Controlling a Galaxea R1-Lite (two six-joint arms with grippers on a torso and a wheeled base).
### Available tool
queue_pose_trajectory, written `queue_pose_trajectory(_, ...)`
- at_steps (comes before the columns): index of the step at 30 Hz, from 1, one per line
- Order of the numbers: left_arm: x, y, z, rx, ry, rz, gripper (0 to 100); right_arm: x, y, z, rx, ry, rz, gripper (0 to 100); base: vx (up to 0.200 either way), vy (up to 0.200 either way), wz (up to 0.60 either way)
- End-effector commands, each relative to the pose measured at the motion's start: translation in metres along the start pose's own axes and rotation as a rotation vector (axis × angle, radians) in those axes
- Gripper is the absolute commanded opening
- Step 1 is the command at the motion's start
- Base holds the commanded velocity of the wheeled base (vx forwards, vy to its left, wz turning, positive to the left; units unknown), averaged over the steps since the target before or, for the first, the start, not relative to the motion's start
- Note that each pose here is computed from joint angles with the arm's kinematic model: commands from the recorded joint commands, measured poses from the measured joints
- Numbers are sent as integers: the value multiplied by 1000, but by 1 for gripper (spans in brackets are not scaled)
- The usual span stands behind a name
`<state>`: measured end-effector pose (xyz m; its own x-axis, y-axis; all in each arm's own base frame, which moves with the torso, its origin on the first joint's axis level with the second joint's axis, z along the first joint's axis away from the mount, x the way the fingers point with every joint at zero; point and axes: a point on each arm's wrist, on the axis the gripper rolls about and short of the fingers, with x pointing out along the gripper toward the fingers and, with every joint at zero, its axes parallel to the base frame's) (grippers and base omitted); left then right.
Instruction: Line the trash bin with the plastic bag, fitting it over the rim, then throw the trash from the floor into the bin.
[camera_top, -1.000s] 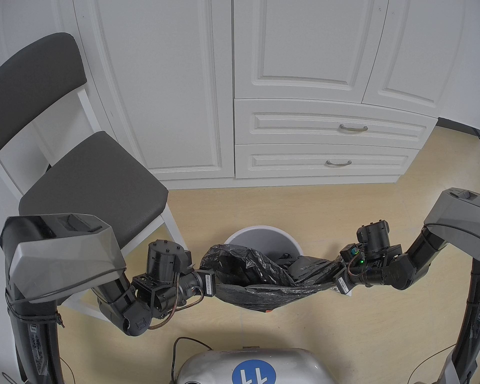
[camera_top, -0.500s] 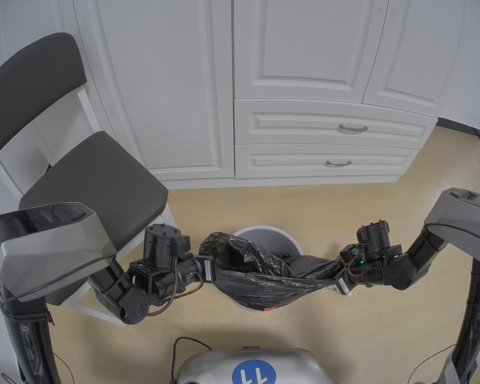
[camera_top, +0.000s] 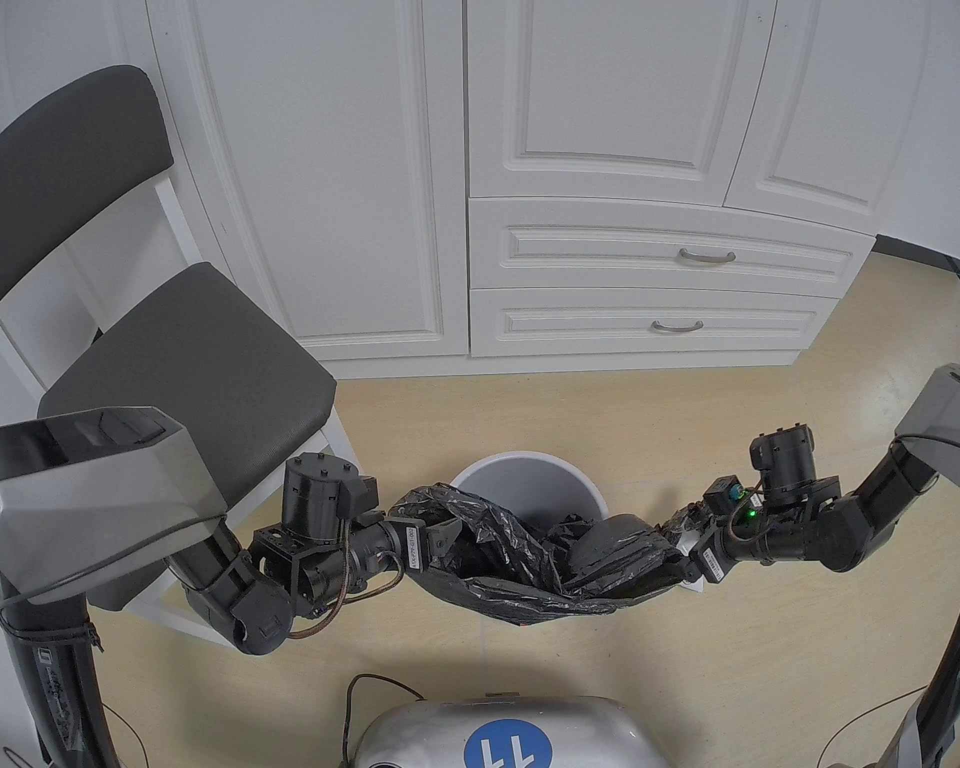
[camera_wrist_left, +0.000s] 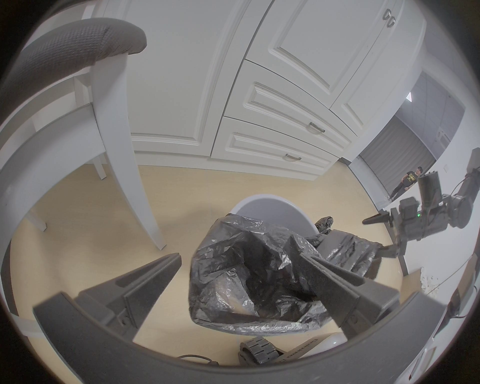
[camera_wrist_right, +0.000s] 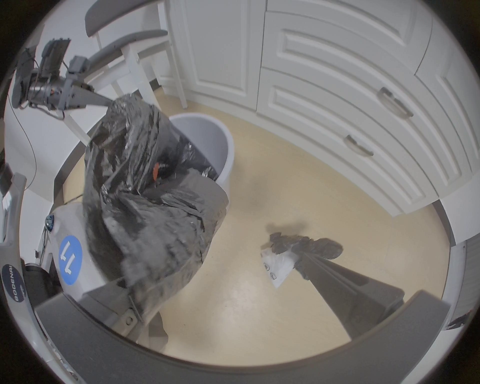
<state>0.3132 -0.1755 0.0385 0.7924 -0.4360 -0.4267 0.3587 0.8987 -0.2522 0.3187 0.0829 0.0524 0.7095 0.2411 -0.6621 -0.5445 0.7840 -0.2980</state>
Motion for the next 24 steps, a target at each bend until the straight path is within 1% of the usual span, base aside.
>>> queue_pose_trajectory(1,-1,2,0,-3,2,2,100,-32,-6,18,8,-102,-37,100,0,0,0)
queue_pose_trajectory(3,-1,2,0,-3,2,2,100,-32,-6,18,8,-102,-37,100,0,0,0)
queue_pose_trajectory(4,-4,3,2,-5,-3,7,100,-41,-2,27,17,-136,-38,100,0,0,0)
queue_pose_trajectory(8,-10,4,2,-6,7,-11,100,-46,3,23,-34,-115,-23,100,0,0,0)
queue_pose_trajectory(9,-14,3,3,-6,7,-16,100,-42,2,27,-54,-128,-32,100,0,0,0)
queue_pose_trajectory(10,-15,3,3,-6,7,-16,100,-41,1,29,-56,-134,-30,100,0,0,0)
queue_pose_trajectory(11,-19,3,6,-7,-3,-19,100,-39,2,41,-65,-170,-29,100,0,0,0)
queue_pose_trajectory(13,-27,3,11,-7,-19,-20,100,-36,11,60,-84,-212,-12,100,0,0,0)
queue_pose_trajectory(16,-40,3,16,-8,-34,-21,100,-25,32,86,-115,-256,25,100,0,0,0)
queue_pose_trajectory(18,-46,4,17,-7,-37,-19,100,-18,45,101,-137,-246,43,100,0,0,0)
queue_pose_trajectory(20,-51,7,20,-5,-48,-13,100,-7,58,113,-144,-214,51,100,0,0,0)
queue_pose_trajectory(22,-54,11,25,3,-62,-15,100,7,72,124,-125,-173,66,100,0,0,0)
queue_pose_trajectory(23,-54,12,25,7,-64,-16,100,9,75,125,-121,-169,70,100,0,0,0)
queue_pose_trajectory(24,-58,15,31,16,-80,-21,100,20,86,131,-104,-143,88,100,0,0,0)
